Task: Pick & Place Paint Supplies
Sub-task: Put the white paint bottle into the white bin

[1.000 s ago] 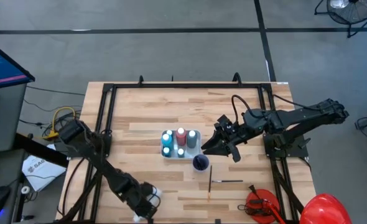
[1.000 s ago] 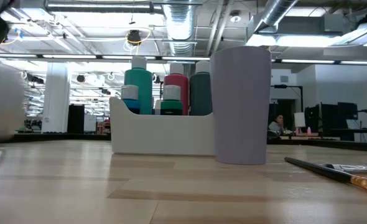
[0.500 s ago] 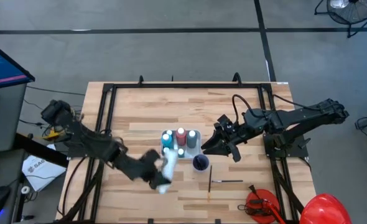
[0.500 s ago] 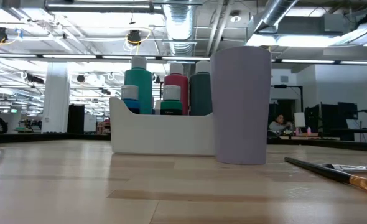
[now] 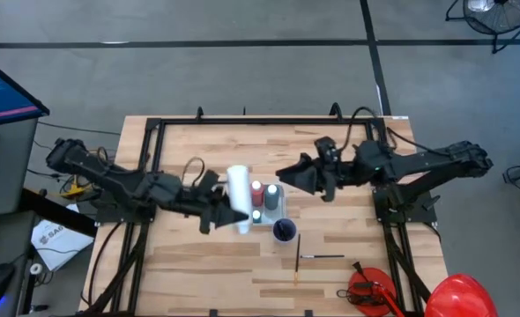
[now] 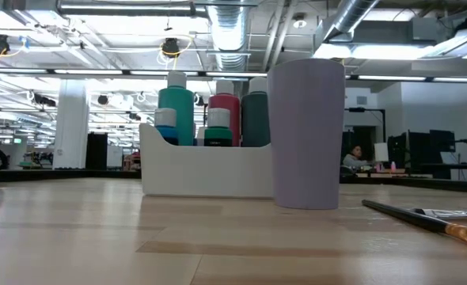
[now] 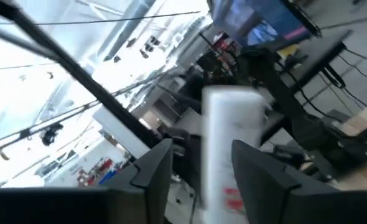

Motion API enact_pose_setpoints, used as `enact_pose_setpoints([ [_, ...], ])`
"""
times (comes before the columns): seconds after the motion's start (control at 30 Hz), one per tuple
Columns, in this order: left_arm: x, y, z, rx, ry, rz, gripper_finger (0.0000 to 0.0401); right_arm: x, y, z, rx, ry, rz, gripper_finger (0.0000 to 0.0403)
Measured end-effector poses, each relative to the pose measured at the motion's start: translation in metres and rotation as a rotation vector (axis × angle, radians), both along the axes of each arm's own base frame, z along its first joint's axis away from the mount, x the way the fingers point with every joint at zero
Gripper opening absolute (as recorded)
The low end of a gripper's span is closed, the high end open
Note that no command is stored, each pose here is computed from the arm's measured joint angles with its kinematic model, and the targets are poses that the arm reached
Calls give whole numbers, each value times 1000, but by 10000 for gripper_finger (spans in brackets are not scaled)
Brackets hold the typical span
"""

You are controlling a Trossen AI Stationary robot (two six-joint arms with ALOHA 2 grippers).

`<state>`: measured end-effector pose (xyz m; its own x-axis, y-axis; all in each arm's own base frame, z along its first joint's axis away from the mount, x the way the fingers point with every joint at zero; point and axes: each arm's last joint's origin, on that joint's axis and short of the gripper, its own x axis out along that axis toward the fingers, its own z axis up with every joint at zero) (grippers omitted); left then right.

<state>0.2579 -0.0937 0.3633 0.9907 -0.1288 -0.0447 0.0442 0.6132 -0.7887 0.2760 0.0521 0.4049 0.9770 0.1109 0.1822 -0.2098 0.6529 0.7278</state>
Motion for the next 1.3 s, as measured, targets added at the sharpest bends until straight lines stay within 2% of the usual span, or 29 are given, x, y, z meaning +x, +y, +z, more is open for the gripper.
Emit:
enact_pose_setpoints([
  [0.13,7,13,13,-13,-133,-30,191,16,-1,-2,69,-19,-5,198],
  [0.27,11,25,12,-12,-131,-48,191,44,4,-6,99,9,-4,245],
  [0.4,11,27,14,6,-152,-83,191,66,7,-3,87,7,-10,272],
  [0.57,10,22,14,-14,-145,-131,191,82,5,6,33,-22,-43,281],
  [0.8,10,21,12,-47,-125,-144,191,97,2,12,32,-43,-65,282],
  [0.97,10,21,11,-66,-107,-165,191,107,7,8,34,-36,-8,281],
  [1.3,9,20,10,-61,-105,-180,191,102,11,13,45,-46,33,281],
])
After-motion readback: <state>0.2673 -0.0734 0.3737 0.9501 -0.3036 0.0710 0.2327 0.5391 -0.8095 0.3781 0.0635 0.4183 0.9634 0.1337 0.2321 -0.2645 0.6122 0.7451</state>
